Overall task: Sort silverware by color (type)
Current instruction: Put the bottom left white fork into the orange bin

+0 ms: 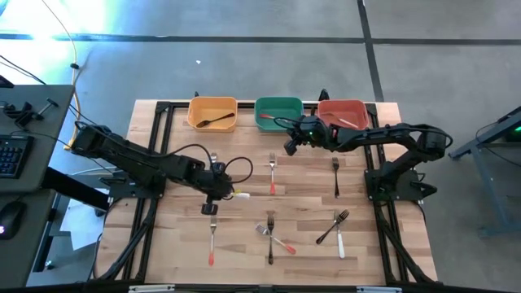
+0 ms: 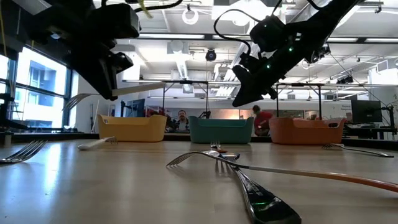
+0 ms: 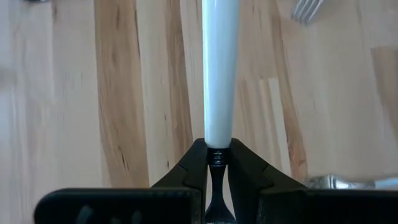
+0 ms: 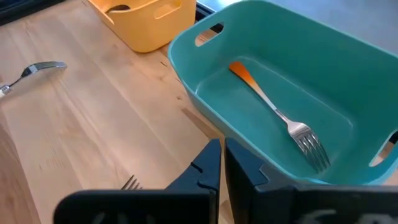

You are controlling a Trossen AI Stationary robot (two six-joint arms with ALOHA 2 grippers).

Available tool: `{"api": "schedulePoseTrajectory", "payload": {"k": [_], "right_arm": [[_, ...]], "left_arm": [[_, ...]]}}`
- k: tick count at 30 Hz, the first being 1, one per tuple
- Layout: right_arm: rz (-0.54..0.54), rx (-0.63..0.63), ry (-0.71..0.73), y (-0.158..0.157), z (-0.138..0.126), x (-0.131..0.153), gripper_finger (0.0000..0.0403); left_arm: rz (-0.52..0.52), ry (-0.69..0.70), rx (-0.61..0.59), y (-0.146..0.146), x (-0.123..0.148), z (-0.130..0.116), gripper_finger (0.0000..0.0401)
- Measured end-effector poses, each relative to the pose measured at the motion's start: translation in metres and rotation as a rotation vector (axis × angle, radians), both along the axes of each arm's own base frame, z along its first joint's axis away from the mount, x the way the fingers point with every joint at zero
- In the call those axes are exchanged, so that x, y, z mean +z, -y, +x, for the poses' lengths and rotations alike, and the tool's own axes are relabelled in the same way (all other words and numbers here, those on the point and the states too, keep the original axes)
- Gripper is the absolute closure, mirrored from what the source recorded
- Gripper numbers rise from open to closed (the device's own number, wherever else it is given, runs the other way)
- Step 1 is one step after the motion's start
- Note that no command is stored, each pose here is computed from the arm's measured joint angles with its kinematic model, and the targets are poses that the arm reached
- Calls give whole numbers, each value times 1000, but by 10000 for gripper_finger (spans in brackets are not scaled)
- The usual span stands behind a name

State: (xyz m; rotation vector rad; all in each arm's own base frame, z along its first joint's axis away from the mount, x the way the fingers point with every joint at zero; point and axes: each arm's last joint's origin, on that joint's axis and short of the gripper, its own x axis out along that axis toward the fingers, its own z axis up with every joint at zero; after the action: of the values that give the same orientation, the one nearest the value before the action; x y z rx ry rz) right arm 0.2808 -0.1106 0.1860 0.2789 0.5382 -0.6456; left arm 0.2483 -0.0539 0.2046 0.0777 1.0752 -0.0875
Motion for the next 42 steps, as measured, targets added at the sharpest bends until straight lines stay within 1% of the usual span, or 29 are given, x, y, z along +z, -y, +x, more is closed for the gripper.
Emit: {"api": "schedulePoseTrajectory", "payload": {"k": [4,9,19,28,42], "right_arm": [[4,0,0,-1,0,0,398],[5,17,4,-6,2,0,398],[8,27,9,-10,4,0,398],[6,27,10,-11,4,0,398],[10,20,21,-11,5,1,398]], "left_arm": [[-20,25,35,0,1,2,375],[-21,32,66,0,1,3,375],[-14,9,81,-4,0,1,375],[2,-3,131,-22,0,3,375],[24,-22,243,-61,-1,3,375]]}}
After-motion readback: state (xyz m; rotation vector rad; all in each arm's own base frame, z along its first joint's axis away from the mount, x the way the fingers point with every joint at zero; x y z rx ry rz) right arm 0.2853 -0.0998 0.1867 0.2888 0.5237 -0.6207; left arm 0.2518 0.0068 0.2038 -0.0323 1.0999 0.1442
